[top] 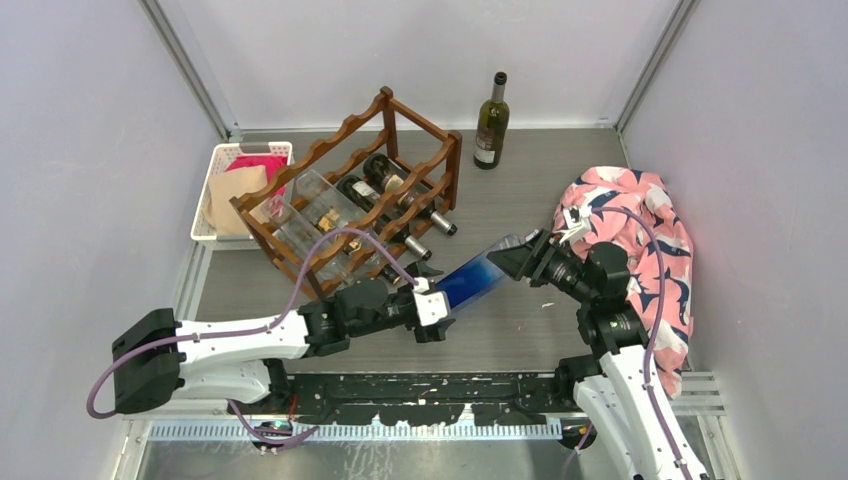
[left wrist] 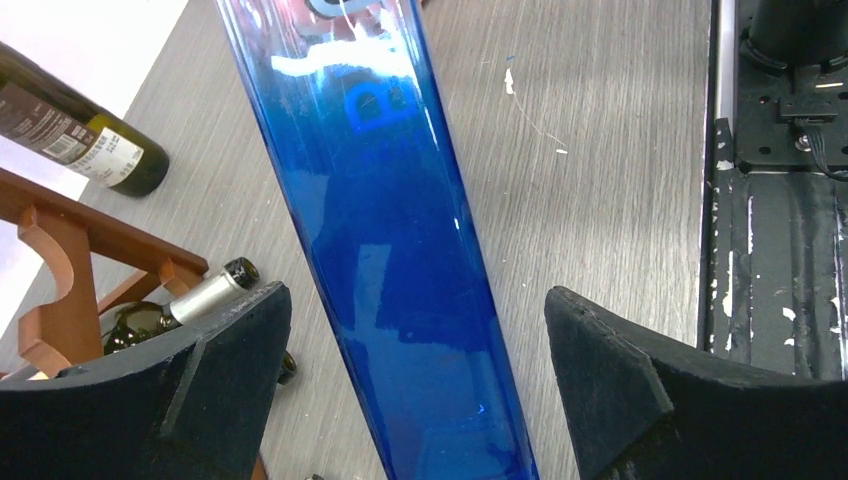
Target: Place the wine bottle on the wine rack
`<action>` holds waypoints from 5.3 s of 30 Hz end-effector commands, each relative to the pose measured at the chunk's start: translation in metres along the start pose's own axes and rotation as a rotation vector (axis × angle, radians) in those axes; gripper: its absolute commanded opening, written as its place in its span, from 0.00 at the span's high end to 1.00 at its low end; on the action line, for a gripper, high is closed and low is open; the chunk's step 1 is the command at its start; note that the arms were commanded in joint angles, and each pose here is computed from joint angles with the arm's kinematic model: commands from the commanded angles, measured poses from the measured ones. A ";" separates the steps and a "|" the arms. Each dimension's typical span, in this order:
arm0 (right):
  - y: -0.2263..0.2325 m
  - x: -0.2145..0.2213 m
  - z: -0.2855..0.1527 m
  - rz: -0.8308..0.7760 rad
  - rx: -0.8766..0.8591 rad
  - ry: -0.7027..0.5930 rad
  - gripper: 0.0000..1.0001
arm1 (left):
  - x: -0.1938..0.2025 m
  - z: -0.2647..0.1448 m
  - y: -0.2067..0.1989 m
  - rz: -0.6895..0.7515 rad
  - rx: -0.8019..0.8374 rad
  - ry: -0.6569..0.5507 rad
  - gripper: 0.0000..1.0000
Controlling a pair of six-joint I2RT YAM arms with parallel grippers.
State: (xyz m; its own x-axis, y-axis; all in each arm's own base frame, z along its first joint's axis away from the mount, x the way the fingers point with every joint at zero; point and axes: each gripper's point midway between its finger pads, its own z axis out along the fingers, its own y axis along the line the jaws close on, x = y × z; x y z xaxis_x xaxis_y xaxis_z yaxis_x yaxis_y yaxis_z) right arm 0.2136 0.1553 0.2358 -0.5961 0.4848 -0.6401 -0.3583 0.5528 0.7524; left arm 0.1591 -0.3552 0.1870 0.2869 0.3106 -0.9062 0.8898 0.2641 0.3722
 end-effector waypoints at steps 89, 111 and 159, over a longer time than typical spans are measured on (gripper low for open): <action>0.080 0.064 -0.064 -0.731 -0.522 0.280 0.00 | -0.018 -0.092 -0.077 -0.295 0.521 0.284 1.00; 0.073 0.109 -0.062 -0.818 -0.640 0.535 0.00 | -0.039 -0.085 -0.069 -0.365 0.556 0.323 1.00; 0.072 0.105 -0.072 -0.903 -0.504 0.532 0.99 | -0.046 -0.071 -0.044 -0.312 0.412 0.240 0.08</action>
State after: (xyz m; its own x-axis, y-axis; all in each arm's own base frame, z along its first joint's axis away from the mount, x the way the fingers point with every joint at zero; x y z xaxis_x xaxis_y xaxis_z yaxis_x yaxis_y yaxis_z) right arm 0.0623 0.1867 0.1863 -0.2728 -0.4797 -0.8339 -0.9612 0.1736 0.2146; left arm 0.0713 -0.3055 0.1867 -0.1032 0.6041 -0.7902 0.9915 -0.0013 -0.1305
